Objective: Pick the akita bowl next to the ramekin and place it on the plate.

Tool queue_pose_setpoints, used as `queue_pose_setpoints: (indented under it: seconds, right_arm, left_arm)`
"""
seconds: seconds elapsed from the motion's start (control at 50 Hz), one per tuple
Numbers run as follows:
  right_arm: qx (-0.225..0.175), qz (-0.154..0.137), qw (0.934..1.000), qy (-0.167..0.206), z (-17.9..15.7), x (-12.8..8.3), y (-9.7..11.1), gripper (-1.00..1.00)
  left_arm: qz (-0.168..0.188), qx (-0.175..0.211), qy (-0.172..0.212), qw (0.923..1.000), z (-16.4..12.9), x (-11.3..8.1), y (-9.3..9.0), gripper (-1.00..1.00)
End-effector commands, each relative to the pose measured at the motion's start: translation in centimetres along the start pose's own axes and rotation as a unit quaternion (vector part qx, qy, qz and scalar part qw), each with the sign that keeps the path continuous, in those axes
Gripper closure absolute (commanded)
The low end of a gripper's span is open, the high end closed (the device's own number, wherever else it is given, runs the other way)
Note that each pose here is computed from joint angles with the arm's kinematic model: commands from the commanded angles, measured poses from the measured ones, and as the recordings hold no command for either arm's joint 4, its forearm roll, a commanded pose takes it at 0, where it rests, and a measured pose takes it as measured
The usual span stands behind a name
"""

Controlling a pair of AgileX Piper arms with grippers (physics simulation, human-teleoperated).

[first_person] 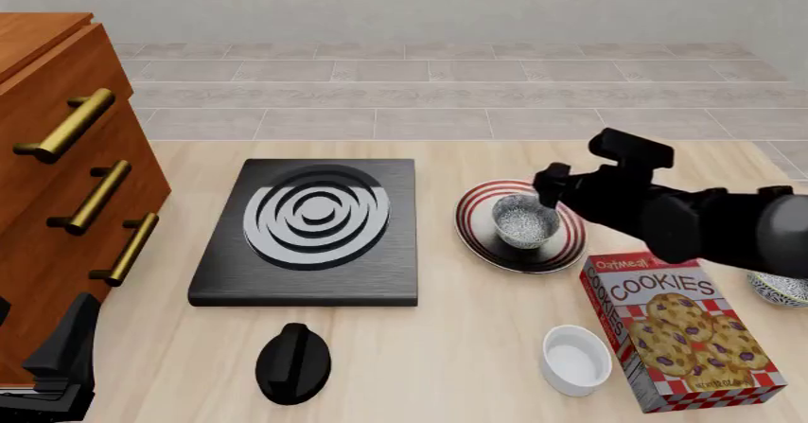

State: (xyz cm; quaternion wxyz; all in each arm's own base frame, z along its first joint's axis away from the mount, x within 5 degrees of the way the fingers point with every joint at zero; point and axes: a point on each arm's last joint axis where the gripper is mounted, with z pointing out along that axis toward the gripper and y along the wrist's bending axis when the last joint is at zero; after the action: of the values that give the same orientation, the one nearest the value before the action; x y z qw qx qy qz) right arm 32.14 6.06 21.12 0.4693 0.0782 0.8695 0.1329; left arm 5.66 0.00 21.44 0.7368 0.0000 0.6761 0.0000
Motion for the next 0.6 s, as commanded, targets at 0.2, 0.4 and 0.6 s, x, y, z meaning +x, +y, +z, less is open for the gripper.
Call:
queue_pose_setpoints:
  seconds: [0.2, 0.4, 0.6]
  right_arm:
    - [-0.005, 0.006, 0.9999, -0.013, -1.8, -0.4, 0.2, -1.0]
    - [-0.005, 0.004, 0.9998, -0.02, -2.7, -0.9, 0.2, -1.0]
    - [-0.01, 0.006, 0.9996, -0.027, -4.0, -1.2, 0.4, -1.0]
  left_arm:
    - [0.0, 0.0, 0.0, 1.0, 0.0, 0.0, 0.0, -1.0]
    - [0.0, 0.0, 0.0, 1.0, 0.0, 0.0, 0.0, -1.0]
    - [0.0, 0.0, 0.0, 1.0, 0.0, 0.0, 0.0, -1.0]
